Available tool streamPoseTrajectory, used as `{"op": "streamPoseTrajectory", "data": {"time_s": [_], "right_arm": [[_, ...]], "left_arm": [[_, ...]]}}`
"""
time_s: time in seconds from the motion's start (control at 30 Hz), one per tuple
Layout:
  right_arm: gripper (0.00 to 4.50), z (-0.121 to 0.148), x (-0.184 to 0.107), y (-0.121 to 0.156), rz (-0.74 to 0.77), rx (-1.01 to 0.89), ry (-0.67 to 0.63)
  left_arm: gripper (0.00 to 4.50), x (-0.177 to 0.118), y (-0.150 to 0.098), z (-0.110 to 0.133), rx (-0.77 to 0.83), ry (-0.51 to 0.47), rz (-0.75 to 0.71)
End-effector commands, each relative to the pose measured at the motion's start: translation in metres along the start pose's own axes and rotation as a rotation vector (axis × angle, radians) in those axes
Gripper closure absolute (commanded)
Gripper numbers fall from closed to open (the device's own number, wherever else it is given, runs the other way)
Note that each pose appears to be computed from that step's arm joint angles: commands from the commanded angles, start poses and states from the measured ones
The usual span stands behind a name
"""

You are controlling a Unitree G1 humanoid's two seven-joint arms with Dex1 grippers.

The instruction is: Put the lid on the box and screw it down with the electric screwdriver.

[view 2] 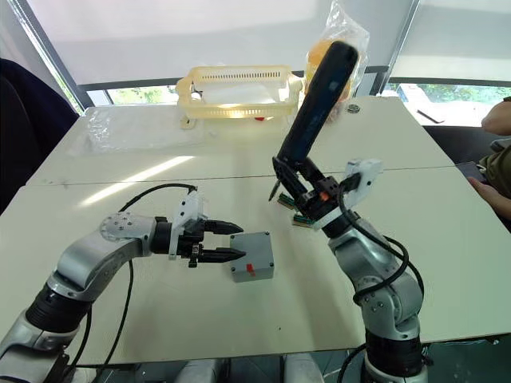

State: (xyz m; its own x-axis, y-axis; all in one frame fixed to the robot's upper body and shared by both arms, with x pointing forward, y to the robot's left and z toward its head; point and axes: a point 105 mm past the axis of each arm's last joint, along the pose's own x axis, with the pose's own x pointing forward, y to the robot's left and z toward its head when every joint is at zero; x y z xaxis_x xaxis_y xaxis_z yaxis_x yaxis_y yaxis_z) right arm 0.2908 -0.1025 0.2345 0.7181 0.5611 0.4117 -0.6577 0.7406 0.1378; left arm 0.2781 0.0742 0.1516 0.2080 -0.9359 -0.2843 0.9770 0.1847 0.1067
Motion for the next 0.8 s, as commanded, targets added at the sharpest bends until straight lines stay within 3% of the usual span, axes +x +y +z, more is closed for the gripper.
{"op": "streamPoseTrajectory", "data": {"time_s": [0.03, 0.13, 0.17, 0.23, 0.37, 0.8], "right_arm": [[2.73, 0.017, -0.005, 0.022, 0.084, -0.102, -0.069], [2.73, 0.011, -0.008, 0.025, 0.098, -0.118, -0.048], [2.73, 0.008, -0.009, 0.025, 0.1, -0.123, -0.039], [2.73, 0.003, -0.011, 0.024, 0.102, -0.134, -0.023], [2.73, -0.004, -0.015, 0.024, 0.101, -0.15, -0.003], [2.73, -0.016, -0.021, 0.025, 0.075, -0.15, 0.018]], "left_arm": [[1.74, 0.005, 0.0, 0.003, 0.082, -0.002, 0.018], [1.74, 0.008, 0.0, -0.002, 0.096, 0.012, 0.018], [1.99, 0.009, 0.001, -0.003, 0.094, 0.007, 0.022], [2.58, 0.011, 0.002, -0.003, 0.094, 0.001, 0.025], [4.47, 0.013, 0.003, -0.003, 0.085, -0.007, 0.03], [4.47, 0.02, -0.005, -0.018, 0.059, 0.041, 0.011]]}}
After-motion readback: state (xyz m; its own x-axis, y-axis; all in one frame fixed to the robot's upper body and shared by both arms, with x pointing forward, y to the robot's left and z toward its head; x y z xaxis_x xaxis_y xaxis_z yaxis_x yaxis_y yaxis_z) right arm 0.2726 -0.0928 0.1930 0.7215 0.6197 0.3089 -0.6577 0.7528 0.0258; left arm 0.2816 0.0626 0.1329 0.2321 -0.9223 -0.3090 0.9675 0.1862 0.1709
